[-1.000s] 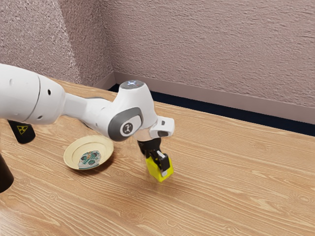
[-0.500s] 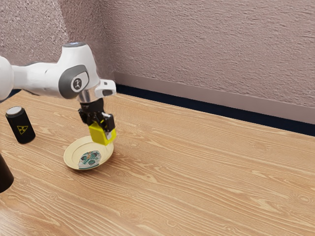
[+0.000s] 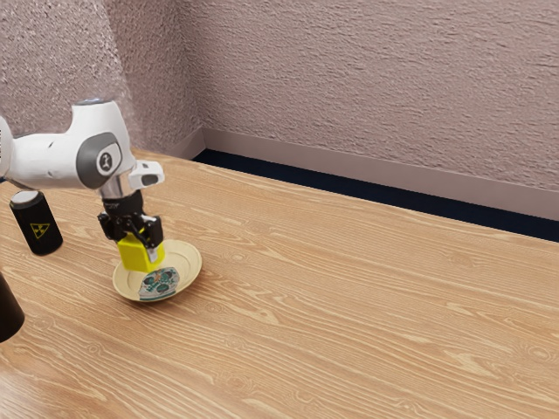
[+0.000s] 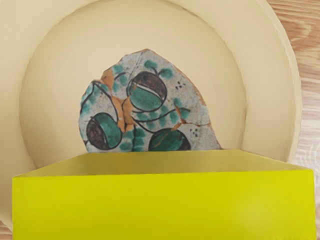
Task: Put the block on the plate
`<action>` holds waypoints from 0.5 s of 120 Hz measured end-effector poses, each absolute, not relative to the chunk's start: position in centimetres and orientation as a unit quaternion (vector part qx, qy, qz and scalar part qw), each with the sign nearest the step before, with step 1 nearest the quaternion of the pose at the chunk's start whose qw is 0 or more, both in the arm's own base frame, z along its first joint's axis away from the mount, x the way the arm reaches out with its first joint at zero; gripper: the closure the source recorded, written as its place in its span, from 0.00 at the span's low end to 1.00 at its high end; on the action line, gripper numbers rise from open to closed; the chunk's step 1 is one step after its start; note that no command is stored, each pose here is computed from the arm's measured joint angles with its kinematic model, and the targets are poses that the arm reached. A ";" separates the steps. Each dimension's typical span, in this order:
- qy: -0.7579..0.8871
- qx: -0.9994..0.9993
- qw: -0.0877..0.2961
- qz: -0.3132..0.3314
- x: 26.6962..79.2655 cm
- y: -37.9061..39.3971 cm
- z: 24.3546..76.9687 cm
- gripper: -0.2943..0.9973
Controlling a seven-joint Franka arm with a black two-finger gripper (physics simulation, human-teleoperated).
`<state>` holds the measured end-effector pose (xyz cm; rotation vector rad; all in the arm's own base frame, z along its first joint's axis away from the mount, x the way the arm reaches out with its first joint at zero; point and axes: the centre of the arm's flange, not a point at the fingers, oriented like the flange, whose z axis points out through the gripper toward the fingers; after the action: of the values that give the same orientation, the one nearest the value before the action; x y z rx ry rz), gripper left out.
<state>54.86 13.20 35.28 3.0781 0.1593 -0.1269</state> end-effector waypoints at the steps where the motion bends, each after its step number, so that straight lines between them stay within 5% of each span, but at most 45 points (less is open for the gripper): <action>1: 0.052 0.997 0.029 -0.041 54.9 13.3 35.2 0.46; 60: 0.025 0.999 0.033 -0.030 56.7 14.7 31.9 0.46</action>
<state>56.73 14.67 31.94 3.0723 0.0783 -0.0921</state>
